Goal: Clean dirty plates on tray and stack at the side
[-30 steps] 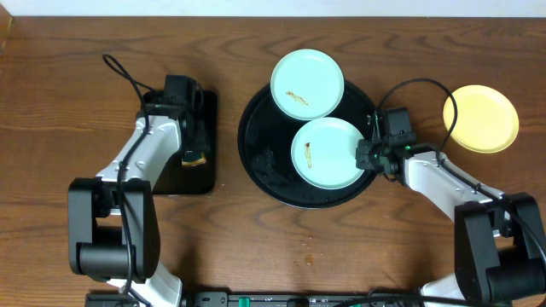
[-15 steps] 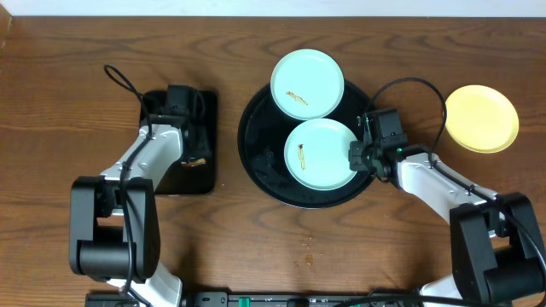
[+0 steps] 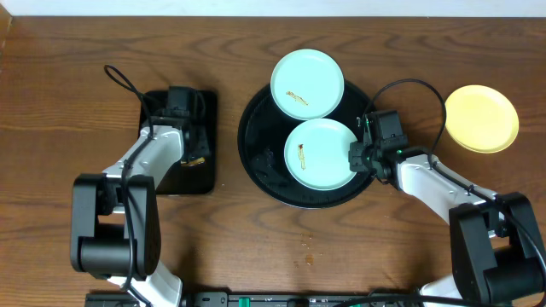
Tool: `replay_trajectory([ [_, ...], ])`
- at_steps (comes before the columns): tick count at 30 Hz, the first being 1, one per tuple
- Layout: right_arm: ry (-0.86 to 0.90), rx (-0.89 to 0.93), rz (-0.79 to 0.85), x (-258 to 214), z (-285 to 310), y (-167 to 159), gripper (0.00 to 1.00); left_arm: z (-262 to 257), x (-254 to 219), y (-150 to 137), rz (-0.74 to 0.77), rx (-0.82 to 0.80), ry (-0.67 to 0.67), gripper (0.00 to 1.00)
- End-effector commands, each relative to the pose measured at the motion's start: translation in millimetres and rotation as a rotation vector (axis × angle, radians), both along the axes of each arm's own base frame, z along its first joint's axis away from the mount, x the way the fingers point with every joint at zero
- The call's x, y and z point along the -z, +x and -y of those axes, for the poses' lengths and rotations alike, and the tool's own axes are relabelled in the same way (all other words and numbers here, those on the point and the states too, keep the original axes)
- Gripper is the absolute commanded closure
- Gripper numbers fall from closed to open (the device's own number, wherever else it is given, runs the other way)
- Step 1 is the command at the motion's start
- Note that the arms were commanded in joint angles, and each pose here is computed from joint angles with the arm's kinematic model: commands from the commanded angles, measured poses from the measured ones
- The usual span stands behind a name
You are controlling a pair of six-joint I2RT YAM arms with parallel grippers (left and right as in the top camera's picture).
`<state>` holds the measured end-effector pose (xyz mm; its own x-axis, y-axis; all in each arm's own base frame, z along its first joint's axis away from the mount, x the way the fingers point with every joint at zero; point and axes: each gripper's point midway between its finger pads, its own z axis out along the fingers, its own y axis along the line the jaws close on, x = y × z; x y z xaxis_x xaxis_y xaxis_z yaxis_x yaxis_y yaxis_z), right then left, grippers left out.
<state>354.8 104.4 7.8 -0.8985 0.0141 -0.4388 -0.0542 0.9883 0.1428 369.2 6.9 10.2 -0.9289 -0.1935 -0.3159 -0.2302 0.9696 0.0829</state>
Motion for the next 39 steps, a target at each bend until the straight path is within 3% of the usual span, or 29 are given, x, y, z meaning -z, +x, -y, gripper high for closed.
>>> replay_trajectory([
  [1, -0.009, -0.014, -0.002, 4, -3, -3, 0.80, -6, 16, -8, -0.034, -0.025, 0.024, 0.37],
  [5, -0.008, -0.023, 0.003, 4, -6, -3, 0.85, -7, 23, -10, -0.046, -0.024, 0.025, 0.39],
  [7, -0.008, -0.025, 0.004, 4, -6, -3, 0.90, -7, 26, -11, -0.055, -0.024, 0.025, 0.46],
  [12, -0.008, -0.024, 0.002, 4, -6, -3, 0.98, -7, 25, -9, -0.047, -0.024, 0.025, 0.88],
  [13, -0.008, -0.024, 0.001, 5, -6, -4, 0.98, -7, 21, -7, -0.040, -0.024, 0.025, 0.92],
  [27, -0.025, -0.016, 0.002, 5, -3, -4, 0.99, -12, -90, 13, 0.267, -0.044, 0.040, 0.93],
  [34, -0.025, -0.017, 0.006, 5, -4, -3, 0.99, -15, -118, 12, 0.345, -0.065, 0.044, 0.92],
  [39, -0.023, -0.017, 0.009, 4, -4, -2, 0.85, -15, -128, 13, 0.387, -0.122, 0.011, 0.93],
])
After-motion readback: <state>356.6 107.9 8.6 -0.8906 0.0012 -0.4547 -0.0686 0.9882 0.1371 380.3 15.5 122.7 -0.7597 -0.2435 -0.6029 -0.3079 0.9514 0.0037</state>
